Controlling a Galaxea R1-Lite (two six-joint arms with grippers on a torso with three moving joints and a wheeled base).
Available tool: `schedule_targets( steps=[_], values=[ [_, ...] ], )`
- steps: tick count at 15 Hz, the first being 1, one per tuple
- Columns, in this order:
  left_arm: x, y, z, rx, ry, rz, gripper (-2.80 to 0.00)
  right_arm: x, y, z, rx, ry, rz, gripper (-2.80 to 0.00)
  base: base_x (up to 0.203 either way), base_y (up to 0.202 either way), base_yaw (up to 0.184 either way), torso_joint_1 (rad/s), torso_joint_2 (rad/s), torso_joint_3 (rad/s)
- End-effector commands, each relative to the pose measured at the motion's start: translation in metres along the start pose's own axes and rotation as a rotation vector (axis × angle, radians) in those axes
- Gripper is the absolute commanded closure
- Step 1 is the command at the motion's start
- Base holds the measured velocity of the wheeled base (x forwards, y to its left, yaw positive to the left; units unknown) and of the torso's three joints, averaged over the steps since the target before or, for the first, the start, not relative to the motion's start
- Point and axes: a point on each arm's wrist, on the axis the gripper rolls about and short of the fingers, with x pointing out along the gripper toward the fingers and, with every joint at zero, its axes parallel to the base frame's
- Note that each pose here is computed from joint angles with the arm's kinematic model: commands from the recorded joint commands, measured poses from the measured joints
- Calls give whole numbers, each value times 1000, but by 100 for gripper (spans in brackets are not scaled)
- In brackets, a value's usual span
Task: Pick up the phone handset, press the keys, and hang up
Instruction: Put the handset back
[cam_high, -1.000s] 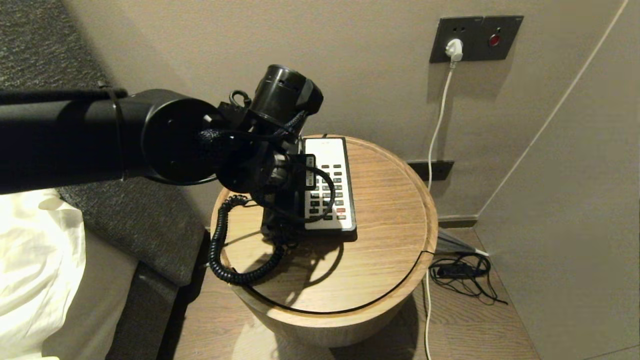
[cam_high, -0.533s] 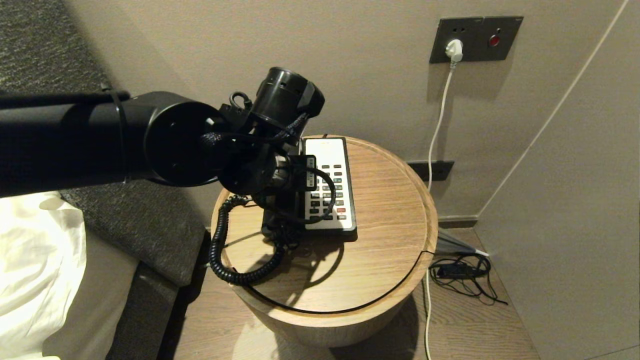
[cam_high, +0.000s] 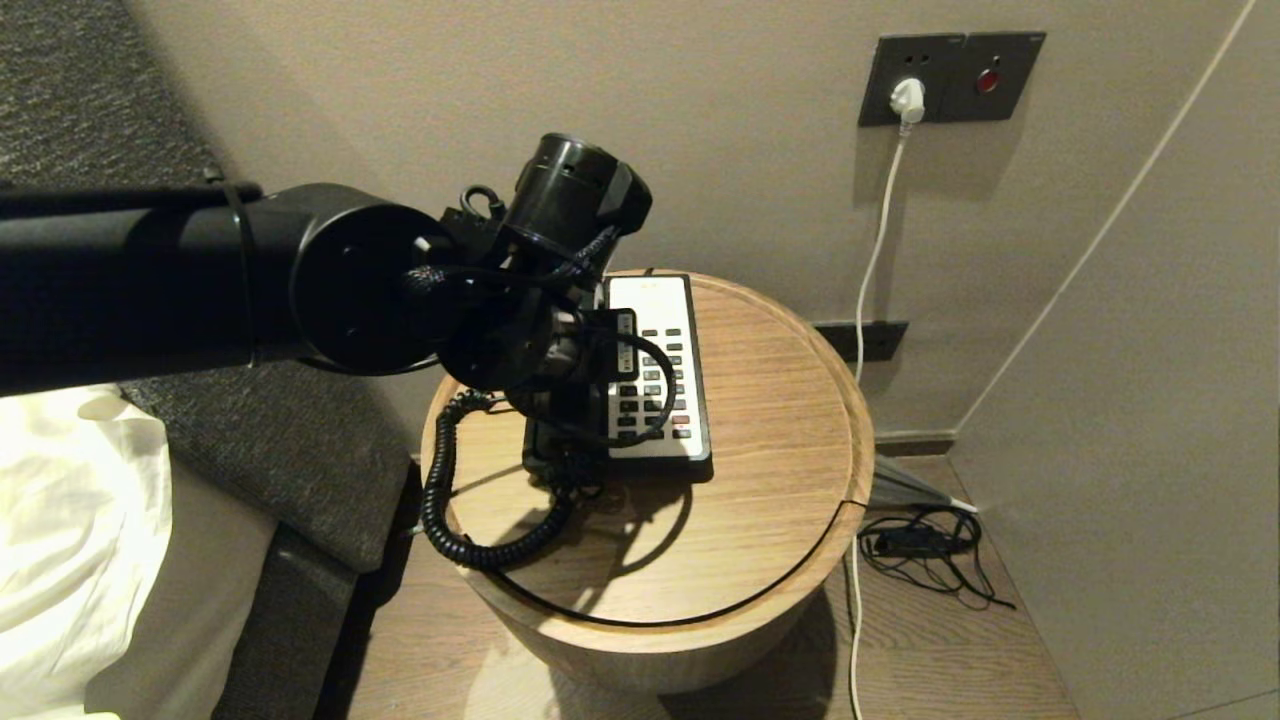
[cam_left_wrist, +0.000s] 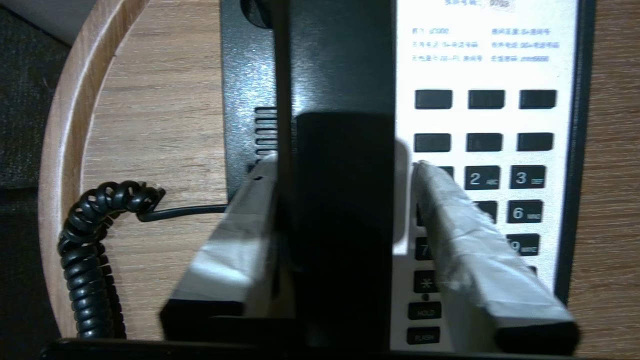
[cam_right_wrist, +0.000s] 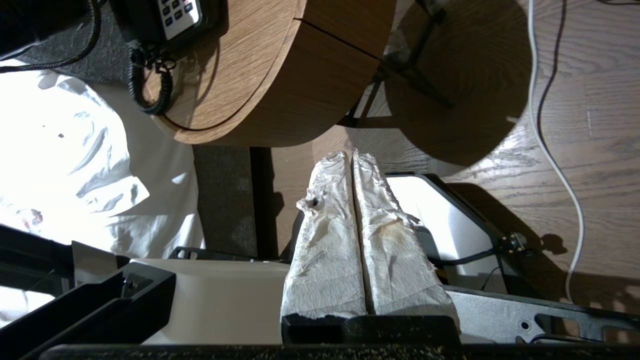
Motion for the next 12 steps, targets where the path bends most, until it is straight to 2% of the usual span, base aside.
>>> schedule_targets(
  steps=[1,11,12],
  values=[
    [1,0,-1,0,5,9,-280,0,0,0,3,5,1,0,0,0,0,0,0,0],
    [-35,17,10,-22,-37,-2,-280,2,-2,-2,-22,16,-3,0,0,0,0,0,0,0],
    [-41,21,10,-22,-41,-4,0,2,-3,-3,-23,20,-5,0,0,0,0,0,0,0]
  ],
)
